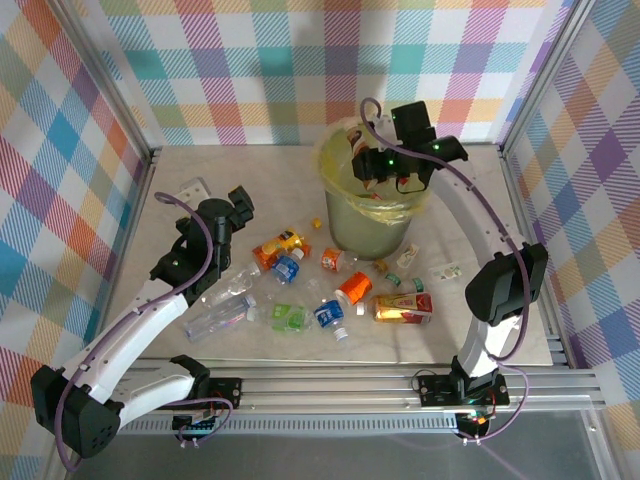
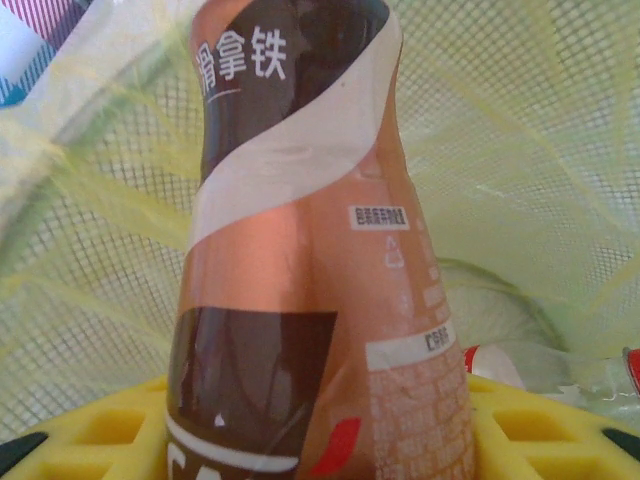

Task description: Put the plastic bottles in the bin

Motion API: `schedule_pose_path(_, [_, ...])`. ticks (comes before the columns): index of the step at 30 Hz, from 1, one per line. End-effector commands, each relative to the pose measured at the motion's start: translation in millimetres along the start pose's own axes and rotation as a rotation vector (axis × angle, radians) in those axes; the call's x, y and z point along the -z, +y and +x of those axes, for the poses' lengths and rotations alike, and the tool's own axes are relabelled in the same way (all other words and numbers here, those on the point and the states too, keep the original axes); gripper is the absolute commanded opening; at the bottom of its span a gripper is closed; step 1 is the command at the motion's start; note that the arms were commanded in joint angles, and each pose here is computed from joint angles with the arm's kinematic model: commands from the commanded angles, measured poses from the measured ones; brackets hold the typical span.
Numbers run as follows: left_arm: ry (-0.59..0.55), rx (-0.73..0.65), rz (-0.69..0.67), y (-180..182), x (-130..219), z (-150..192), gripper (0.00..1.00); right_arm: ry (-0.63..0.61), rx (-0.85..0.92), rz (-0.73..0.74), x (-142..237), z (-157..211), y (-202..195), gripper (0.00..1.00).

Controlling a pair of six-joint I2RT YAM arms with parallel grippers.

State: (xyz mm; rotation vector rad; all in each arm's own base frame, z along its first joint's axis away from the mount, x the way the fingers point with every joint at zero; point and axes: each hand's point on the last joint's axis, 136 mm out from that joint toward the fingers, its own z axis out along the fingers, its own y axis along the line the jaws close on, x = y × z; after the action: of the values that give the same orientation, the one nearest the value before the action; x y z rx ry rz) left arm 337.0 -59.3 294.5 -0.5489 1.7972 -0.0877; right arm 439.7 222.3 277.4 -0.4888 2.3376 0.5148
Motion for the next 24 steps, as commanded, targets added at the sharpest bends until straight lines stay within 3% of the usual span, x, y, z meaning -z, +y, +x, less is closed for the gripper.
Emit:
schedule_pose_path(1, [-0.022,0.015,-0.019,4,3,-10,1.0,0.051,0.034,-0.009,-13,15,1,0.47])
schedule_pose_path(11, [-0.008,0.005,-0.03,8,5,-8,1.0,0.138,0.039,0.042,-49,34,-19,0.53])
schedule_pose_path(16, [0.063,-0.117,-0.025,8,4,5,1.0,0.151,0.032,0.047,-55,38,-23,0.6])
schedule_pose_path(19, [0.152,-0.248,0.001,3,1,18,1.0,0.15,0.029,0.051,-55,37,-25,0.65])
schedule_pose_path(24, [0.395,-0.479,0.038,9,0,52,1.0,0.135,0.03,0.053,-50,33,-25,0.73])
